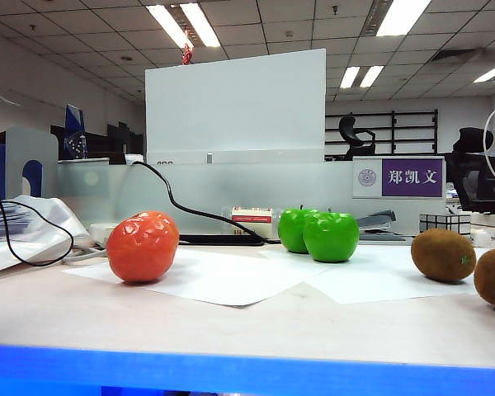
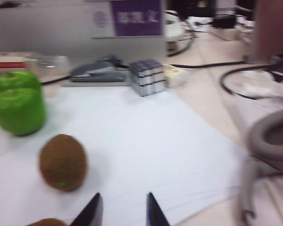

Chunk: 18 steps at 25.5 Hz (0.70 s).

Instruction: Put the same fruits together.

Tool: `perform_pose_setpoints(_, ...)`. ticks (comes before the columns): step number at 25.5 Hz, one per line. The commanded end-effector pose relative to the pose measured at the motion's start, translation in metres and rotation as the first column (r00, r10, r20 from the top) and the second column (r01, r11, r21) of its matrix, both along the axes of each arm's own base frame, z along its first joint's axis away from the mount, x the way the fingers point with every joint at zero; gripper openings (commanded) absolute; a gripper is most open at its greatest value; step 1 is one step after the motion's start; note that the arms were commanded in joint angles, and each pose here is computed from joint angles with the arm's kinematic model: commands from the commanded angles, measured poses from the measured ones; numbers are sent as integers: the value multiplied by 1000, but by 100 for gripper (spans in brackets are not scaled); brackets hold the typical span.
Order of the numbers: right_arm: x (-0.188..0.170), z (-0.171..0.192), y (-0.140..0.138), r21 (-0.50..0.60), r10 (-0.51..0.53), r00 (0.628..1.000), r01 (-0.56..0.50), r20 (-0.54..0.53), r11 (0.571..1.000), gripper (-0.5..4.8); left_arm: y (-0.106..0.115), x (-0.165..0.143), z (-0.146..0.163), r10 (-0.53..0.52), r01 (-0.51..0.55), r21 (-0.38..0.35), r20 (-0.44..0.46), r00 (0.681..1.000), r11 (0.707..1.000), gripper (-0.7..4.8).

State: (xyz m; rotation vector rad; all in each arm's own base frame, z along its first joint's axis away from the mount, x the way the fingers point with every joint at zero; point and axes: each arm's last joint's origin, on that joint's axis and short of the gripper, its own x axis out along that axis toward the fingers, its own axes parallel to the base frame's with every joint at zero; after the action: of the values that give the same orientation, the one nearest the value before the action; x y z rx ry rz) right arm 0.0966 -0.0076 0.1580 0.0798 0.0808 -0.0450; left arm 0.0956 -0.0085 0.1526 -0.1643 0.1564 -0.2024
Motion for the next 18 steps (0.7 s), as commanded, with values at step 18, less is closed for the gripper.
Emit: perform_pose_setpoints(18,0,0,1,7,42,999,-42,6,999,102,0,0,-1,-2,2,-2,-13,1000,1000,-4)
